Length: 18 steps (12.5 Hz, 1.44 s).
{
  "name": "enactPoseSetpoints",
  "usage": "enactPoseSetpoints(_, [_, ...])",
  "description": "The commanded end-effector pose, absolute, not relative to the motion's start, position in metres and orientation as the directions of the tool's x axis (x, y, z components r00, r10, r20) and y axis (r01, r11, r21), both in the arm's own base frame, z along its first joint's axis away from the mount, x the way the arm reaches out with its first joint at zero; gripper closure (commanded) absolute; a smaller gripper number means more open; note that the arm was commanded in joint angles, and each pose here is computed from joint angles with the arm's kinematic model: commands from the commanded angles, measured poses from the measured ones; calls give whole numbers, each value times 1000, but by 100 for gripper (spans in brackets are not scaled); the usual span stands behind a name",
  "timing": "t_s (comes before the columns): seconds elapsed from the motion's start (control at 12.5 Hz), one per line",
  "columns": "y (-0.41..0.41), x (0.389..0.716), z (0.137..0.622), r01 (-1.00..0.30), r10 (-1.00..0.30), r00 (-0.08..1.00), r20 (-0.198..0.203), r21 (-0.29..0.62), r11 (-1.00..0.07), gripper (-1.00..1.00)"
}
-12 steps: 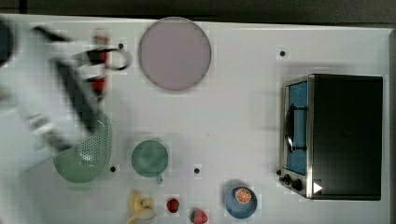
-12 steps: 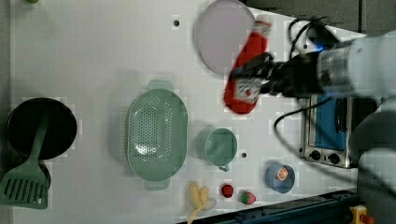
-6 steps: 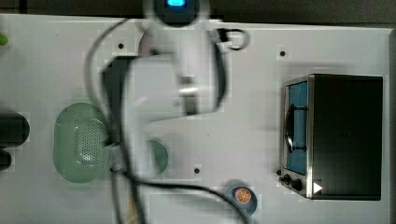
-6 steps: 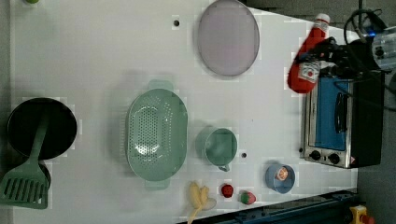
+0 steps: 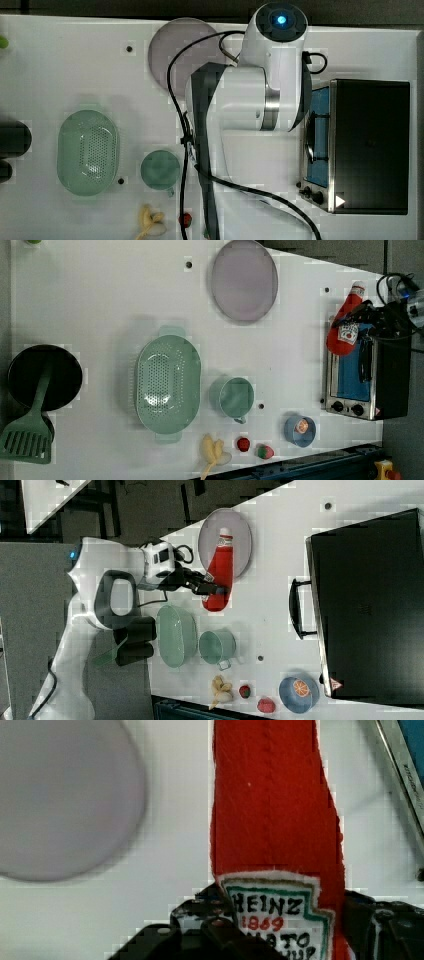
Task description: Pick ketchup from strainer and place it on the table
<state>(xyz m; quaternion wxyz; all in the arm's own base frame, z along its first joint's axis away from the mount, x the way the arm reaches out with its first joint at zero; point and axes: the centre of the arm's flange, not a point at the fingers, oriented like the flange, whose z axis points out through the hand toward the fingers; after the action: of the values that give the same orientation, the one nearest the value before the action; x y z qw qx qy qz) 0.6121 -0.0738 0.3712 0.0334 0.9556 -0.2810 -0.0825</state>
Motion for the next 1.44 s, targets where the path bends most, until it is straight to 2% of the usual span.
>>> enactPoseSetpoints(0.08, [-19,603,351,-384,-396,908,-133,109,-917,-19])
enactPoseSetpoints(0.16, [-19,598,337,-377,-389,912,-125,111,-919,-19])
enactPoseSetpoints(0.4, [-21,572,287,-374,-390,905,-170,119,-920,-19])
enactPoseSetpoints(0.48, [-23,566,273,-377,-393,903,-173,114,-919,-19])
enactPoseSetpoints(0.72, [-28,553,228,-388,-397,901,-176,88,-918,-19])
enactPoseSetpoints(0.88, [-30,550,206,-398,-403,901,-161,62,-915,-19])
enactPoseSetpoints(0.96, [-32,549,196,-403,-406,901,-152,50,-914,-27])
enactPoseSetpoints(1.2, [-37,547,185,-411,-412,902,-130,36,-911,-90])
enactPoseSetpoints(1.28, [-38,549,192,-406,-408,905,-122,41,-913,-100])
enactPoseSetpoints(1.36, [-38,553,208,-406,-408,907,-101,43,-913,-100])
enactPoseSetpoints(1.44, [-39,561,232,-408,-410,910,-66,42,-912,-100])
